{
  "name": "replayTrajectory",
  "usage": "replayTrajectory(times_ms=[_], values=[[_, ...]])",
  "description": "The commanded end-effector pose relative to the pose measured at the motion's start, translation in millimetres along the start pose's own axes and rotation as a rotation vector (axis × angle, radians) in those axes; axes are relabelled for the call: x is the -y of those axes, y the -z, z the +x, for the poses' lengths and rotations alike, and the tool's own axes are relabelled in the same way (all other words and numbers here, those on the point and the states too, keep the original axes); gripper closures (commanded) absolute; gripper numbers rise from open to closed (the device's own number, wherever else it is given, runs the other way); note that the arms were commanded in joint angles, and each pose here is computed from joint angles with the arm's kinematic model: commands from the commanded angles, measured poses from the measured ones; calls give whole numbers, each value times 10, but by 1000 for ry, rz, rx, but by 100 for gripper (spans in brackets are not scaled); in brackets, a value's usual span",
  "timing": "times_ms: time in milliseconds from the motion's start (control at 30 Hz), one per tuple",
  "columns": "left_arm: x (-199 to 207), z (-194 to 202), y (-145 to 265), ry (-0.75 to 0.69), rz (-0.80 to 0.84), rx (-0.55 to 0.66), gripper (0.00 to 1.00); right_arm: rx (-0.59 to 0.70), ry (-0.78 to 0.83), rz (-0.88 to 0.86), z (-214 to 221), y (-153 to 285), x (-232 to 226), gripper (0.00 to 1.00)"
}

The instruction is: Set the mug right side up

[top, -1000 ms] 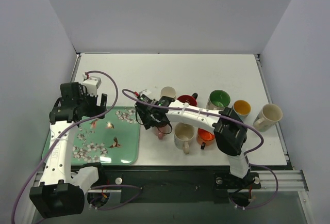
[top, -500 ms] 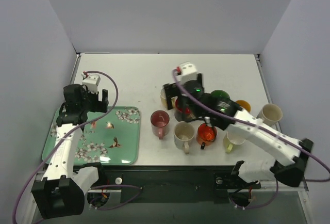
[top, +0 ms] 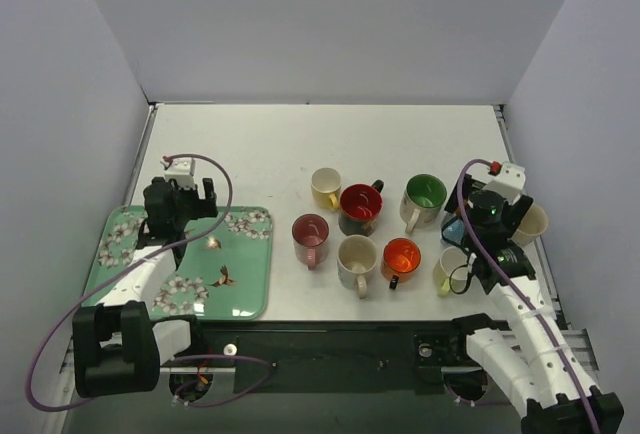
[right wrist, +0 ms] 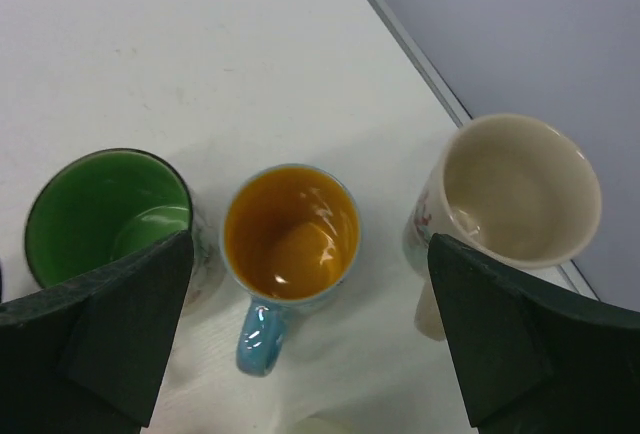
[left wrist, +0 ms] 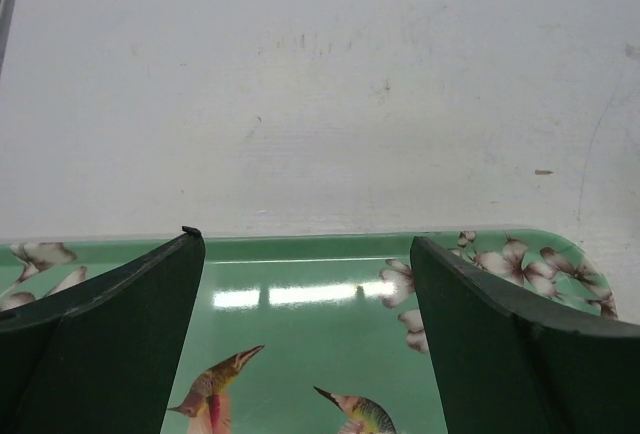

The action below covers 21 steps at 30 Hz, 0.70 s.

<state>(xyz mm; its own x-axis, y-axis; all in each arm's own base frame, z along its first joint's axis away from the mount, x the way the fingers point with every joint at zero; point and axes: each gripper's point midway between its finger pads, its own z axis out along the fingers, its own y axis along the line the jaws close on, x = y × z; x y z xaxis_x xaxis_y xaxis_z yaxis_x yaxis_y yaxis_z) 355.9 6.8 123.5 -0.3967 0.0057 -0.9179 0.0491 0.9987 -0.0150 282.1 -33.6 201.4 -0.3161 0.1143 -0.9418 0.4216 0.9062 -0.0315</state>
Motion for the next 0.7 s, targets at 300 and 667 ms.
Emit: replayTrajectory(times_ms=[300,667], values=[[-61,-83,65,103,-71,240,5,217,-154,151,527,-213,419,1],[7,-67,117,78,-33,250,5,216,-154,123,535,-221,374,1]])
